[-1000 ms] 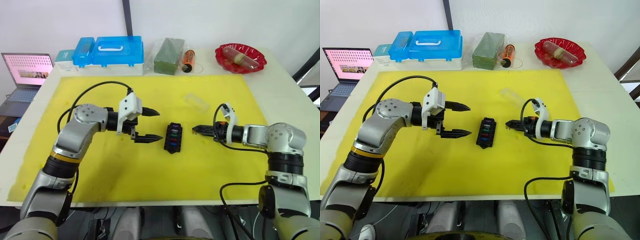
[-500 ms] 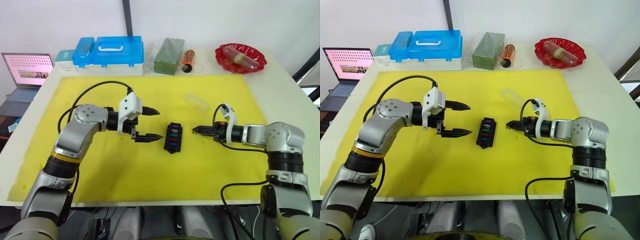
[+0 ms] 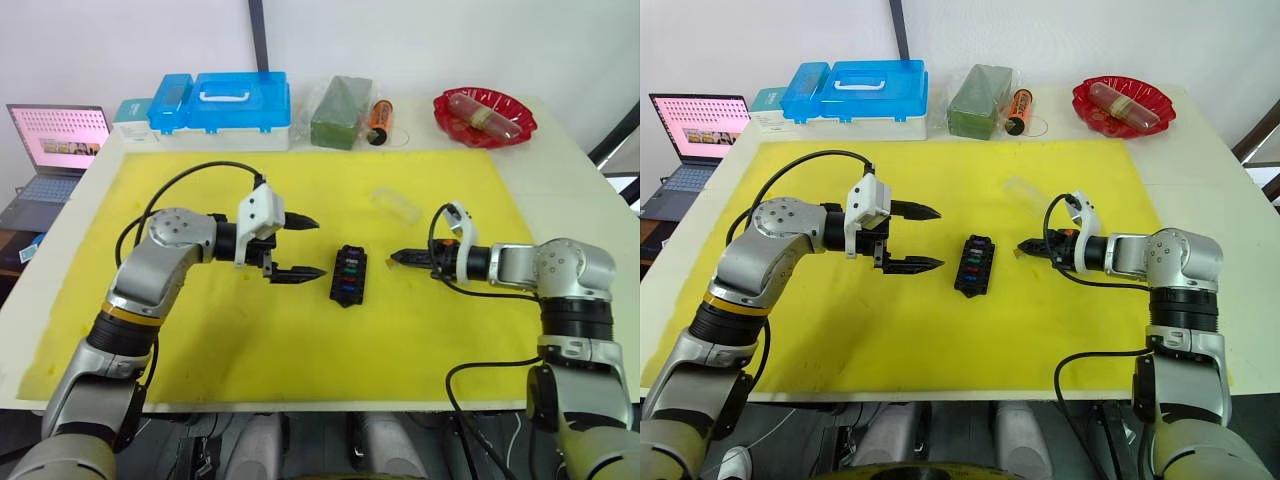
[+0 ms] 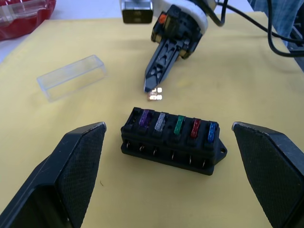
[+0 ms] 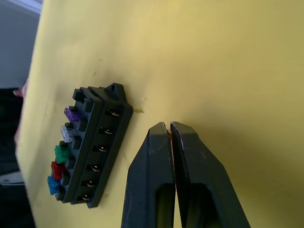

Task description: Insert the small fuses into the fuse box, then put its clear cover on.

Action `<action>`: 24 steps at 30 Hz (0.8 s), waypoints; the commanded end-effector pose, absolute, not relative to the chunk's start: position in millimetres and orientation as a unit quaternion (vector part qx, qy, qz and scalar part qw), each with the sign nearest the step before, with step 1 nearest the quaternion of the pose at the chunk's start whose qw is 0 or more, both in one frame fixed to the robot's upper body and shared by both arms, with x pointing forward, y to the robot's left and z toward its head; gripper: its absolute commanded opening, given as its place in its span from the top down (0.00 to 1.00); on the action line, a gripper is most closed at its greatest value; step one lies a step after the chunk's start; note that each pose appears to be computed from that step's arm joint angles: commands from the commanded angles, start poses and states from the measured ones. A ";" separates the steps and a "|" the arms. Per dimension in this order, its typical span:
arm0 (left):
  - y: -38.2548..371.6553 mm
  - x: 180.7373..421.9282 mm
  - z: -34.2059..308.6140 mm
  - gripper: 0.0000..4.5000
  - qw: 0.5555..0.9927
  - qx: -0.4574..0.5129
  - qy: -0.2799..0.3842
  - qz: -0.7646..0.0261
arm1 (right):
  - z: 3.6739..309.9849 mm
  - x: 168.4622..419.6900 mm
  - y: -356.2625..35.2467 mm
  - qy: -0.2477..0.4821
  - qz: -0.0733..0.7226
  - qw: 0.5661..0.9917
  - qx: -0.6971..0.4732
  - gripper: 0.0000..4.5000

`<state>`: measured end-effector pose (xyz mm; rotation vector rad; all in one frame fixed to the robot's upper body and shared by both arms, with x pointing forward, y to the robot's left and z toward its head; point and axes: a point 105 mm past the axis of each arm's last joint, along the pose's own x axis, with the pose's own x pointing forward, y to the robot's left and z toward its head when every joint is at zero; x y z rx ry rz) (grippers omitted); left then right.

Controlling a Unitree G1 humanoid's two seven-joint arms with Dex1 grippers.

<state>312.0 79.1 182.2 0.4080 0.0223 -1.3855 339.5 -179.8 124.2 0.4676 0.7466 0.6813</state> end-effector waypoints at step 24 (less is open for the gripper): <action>77.2 311.8 192.3 0.00 0.750 0.197 -0.016 -0.632 | 126.5 319.2 -159.9 0.301 0.360 0.872 0.138 0.99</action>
